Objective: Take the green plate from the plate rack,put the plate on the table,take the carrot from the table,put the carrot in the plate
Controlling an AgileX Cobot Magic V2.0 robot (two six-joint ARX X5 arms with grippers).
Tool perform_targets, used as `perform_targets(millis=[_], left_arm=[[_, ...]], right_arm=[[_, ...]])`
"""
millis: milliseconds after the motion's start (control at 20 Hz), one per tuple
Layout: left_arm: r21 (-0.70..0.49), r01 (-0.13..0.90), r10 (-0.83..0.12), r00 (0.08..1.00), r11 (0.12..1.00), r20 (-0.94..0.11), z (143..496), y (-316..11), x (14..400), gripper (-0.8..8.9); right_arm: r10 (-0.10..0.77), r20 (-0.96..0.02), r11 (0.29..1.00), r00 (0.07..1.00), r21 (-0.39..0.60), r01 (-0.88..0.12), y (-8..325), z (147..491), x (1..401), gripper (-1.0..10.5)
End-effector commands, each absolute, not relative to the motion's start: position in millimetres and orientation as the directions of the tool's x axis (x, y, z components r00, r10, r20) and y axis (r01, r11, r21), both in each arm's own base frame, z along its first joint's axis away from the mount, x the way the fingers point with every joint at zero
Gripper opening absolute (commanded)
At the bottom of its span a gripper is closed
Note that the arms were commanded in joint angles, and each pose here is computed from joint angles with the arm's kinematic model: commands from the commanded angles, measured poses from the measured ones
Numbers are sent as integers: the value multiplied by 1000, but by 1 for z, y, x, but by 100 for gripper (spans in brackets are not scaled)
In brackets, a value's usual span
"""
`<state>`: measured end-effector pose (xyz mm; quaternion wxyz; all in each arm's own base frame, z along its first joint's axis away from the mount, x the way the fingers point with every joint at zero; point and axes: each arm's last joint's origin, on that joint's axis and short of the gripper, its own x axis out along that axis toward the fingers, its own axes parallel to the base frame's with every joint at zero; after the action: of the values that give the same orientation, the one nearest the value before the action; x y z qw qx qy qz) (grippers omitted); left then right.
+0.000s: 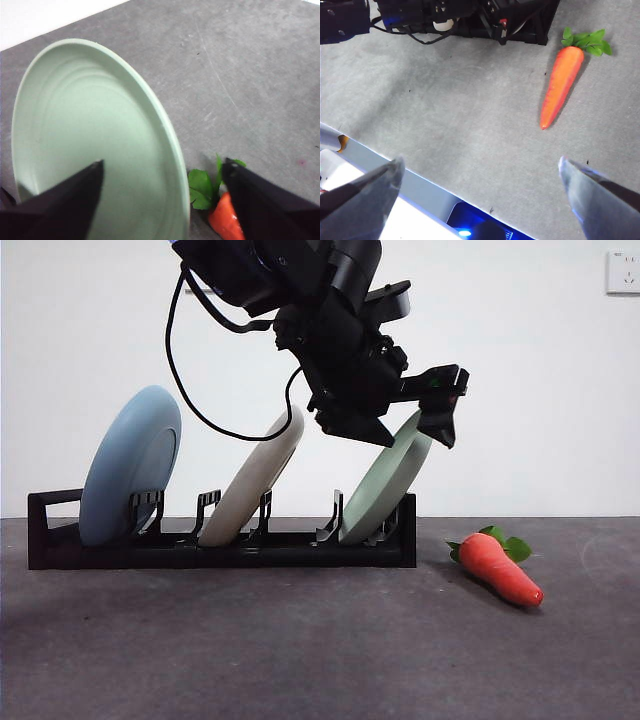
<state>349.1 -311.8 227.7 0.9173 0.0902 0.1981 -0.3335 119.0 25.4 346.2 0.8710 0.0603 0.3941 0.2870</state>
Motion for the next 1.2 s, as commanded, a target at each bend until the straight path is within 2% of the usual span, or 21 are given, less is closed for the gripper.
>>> perform_targets(millis=[50, 100, 200, 300, 450, 700, 900, 1200], left_arm=[[37, 658, -576, 684, 752, -448, 218, -314, 350, 119], [31, 666, -585, 675, 745, -449, 218, -314, 350, 84], [23, 666, -587, 673, 746, -451, 218, -314, 350, 76], [4, 684, -608, 651, 730, -454, 218, -315, 349, -12], [-55, 694, -639, 624, 717, -450, 218, -315, 349, -8], [-83, 693, -652, 621, 716, -434, 227, -312, 348, -8], [-123, 710, -695, 612, 693, -378, 250, -309, 343, -8], [-120, 744, -745, 617, 657, -252, 309, -294, 323, -8]], right_arm=[[546, -650, 829, 528, 331, -450, 25, 347, 119, 598], [547, -650, 829, 528, 331, -450, 25, 347, 118, 598], [547, -650, 829, 528, 331, -451, 25, 347, 118, 597], [547, -650, 829, 528, 331, -451, 25, 347, 118, 597], [547, -650, 829, 528, 331, -451, 25, 347, 118, 597], [547, -650, 829, 528, 331, -451, 25, 347, 119, 595], [547, -649, 829, 529, 331, -451, 25, 347, 119, 595], [547, -649, 829, 529, 330, -451, 25, 347, 119, 595]])
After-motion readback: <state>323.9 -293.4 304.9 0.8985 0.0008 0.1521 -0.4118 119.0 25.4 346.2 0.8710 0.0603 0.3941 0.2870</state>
